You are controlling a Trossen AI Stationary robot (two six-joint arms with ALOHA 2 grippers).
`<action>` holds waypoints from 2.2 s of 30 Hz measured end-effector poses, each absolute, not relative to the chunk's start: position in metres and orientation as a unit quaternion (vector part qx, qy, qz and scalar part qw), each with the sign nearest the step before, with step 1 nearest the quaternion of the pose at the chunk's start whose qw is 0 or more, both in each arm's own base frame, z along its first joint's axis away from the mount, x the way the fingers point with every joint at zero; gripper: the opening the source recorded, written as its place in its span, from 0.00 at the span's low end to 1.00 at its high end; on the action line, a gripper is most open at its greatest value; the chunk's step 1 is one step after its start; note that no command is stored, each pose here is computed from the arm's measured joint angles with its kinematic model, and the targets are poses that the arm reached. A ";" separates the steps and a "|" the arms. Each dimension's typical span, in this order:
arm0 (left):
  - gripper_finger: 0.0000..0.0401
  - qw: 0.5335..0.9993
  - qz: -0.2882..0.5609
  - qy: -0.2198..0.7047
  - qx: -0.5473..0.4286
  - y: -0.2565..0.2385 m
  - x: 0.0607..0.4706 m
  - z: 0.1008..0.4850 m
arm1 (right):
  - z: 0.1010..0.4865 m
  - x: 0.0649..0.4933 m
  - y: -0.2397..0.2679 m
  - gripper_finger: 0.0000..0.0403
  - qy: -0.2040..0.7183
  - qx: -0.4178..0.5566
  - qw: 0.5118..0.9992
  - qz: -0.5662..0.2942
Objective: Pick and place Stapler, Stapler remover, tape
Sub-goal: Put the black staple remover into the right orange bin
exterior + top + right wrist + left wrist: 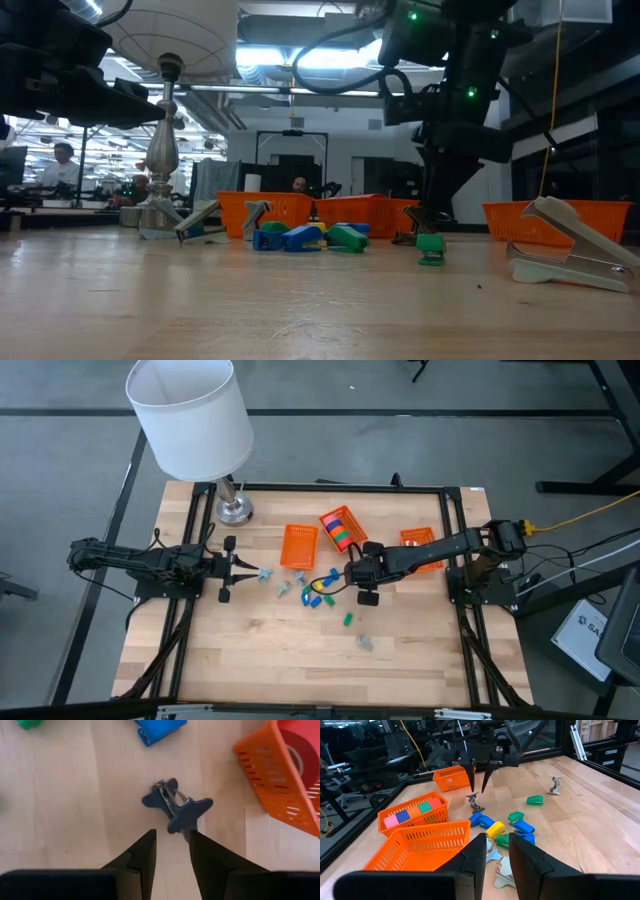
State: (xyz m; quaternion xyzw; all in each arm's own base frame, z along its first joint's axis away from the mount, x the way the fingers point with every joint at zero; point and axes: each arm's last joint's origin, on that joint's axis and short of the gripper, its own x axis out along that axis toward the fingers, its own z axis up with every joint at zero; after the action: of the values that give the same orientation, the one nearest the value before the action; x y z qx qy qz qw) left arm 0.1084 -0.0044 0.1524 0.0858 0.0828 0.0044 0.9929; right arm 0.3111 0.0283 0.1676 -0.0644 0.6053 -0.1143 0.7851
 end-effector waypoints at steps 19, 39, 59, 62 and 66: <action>0.20 0.993 0.004 0.083 0.086 -0.004 0.108 0.152 | 0.157 0.317 0.028 0.30 0.601 -0.071 0.785 -0.130; 0.20 0.993 0.005 0.083 0.086 -0.004 0.108 0.152 | 0.158 0.319 0.026 0.20 0.573 -0.035 0.794 -0.203; 0.19 0.993 0.005 0.083 0.086 -0.004 0.108 0.152 | 0.185 0.294 0.023 0.00 0.594 -0.005 0.771 -0.230; 0.20 0.993 0.004 0.083 0.086 -0.004 0.108 0.152 | 0.193 0.285 0.022 0.00 0.603 0.003 0.759 -0.245; 0.19 0.993 0.004 0.083 0.086 -0.004 0.108 0.152 | 0.205 0.272 0.019 0.00 0.611 0.015 0.746 -0.265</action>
State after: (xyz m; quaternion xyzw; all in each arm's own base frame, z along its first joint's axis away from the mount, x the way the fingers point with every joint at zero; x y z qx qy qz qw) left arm 0.1084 -0.0044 0.1523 0.0858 0.0829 0.0044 0.9928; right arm 0.2720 0.0188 0.2045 0.0154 0.6111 -0.2651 0.7457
